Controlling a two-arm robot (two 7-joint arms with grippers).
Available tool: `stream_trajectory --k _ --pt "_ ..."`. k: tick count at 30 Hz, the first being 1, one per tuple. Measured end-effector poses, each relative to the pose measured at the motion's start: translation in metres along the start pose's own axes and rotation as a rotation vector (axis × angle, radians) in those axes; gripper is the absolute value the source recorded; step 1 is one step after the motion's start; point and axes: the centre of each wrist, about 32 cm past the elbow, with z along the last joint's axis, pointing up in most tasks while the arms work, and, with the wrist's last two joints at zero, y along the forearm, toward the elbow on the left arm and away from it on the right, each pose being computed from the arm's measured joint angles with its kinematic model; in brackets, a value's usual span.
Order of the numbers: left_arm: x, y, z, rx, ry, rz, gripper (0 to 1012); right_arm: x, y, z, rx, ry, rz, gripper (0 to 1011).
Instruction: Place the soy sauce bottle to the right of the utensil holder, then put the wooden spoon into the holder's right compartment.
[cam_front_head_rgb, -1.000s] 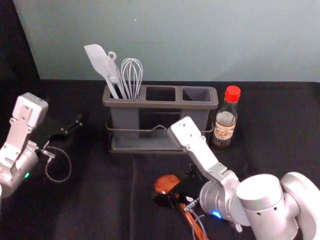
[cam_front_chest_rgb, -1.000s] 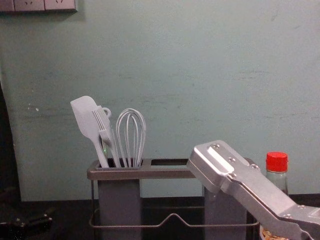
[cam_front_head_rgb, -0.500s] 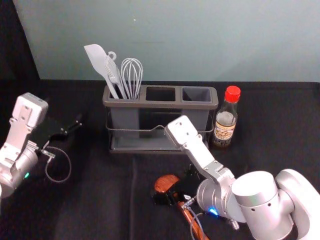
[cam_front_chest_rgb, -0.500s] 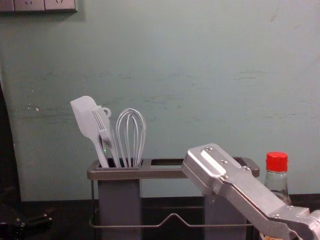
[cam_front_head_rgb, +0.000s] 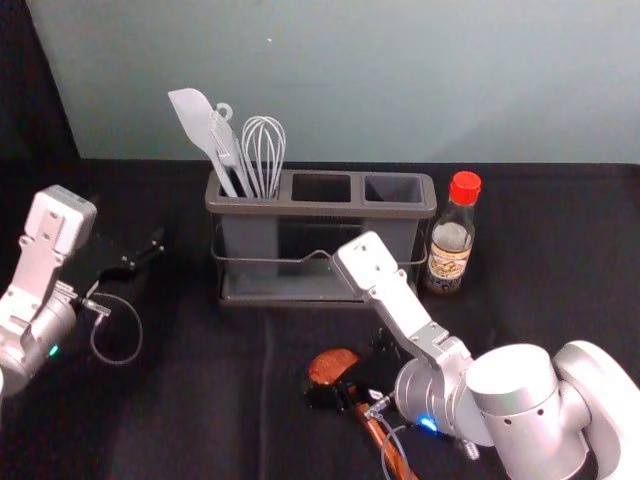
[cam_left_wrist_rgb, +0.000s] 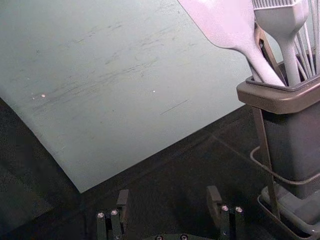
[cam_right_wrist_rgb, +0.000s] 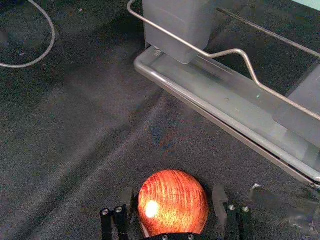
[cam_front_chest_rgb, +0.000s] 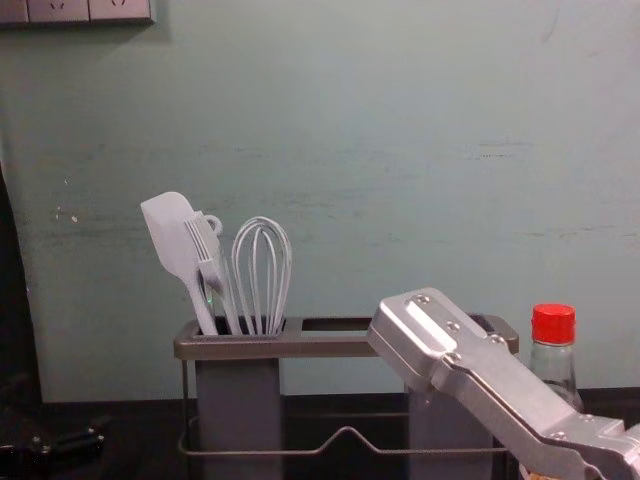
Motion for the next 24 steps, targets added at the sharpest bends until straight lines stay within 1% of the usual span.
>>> stream_trajectory --k 1,3,4,5,7,8,18,24 --pt "0.0000 0.0000 0.0000 0.000 0.000 0.000 1000 0.000 0.000 0.000 0.001 0.000 0.000 1004" --pt "0.0000 0.0000 0.0000 0.000 0.000 0.000 1000 0.000 0.000 -0.001 0.002 -0.001 -0.002 969" --pt "0.0000 0.0000 0.0000 0.000 0.000 0.000 1000 0.000 0.001 -0.001 0.001 -0.002 -0.004 931" --pt "0.0000 0.0000 0.0000 0.000 0.000 0.000 1001 0.000 0.001 -0.001 0.001 -0.002 -0.004 931" --pt "0.0000 0.0000 0.0000 0.000 0.000 0.000 1000 -0.001 0.001 0.000 -0.002 -0.003 -0.005 886" --pt "0.0000 0.0000 0.0000 0.000 0.000 0.000 1000 -0.001 0.001 0.000 -0.004 -0.005 -0.006 843" --pt "0.0000 0.0000 0.0000 0.000 0.000 0.000 1000 -0.001 -0.001 0.002 -0.011 -0.007 -0.009 838" --pt "0.0000 0.0000 0.0000 0.000 0.000 0.000 1000 -0.001 -0.012 0.003 0.020 -0.007 -0.014 838"
